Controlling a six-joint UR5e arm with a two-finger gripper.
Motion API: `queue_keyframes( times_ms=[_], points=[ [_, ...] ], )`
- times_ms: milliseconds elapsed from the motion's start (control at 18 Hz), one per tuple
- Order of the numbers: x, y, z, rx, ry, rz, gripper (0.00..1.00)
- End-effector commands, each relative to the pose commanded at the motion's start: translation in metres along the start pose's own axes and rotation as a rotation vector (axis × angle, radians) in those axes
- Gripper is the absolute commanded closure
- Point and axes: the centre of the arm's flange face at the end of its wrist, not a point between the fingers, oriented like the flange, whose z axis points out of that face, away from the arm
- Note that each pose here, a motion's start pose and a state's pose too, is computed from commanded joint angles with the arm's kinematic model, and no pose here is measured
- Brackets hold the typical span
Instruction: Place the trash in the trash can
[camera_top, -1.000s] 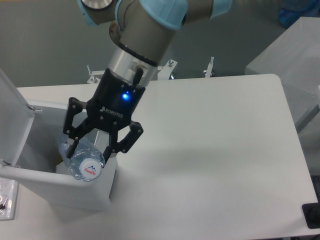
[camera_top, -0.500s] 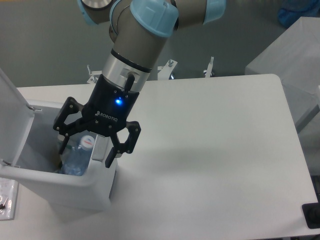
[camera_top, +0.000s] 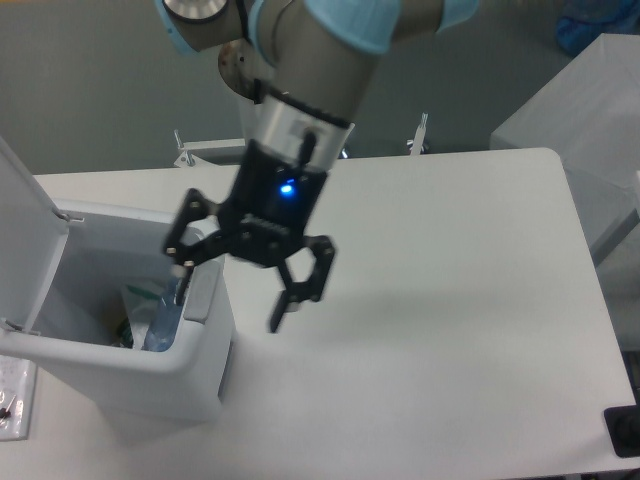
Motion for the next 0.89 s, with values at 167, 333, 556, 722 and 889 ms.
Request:
queue_keyframes(
  times_ms=[167,333,556,722,889],
  points=[
    [-0.026,0.01,-0.012,-0.037,-0.087,0.103,0.0],
    [-0.033,0.021,-0.014,-0.126,-0.156,0.303,0.0],
    [-0.03,0.061,-0.012,-0.284,-0.152,0.571,0.0],
    [-0.018,0.086,-0.024,-0.328,-0.141,0.648,0.0],
    [-0.011,0.089,-0.038,-0.394,-0.094,0.637,0.0]
  ],
)
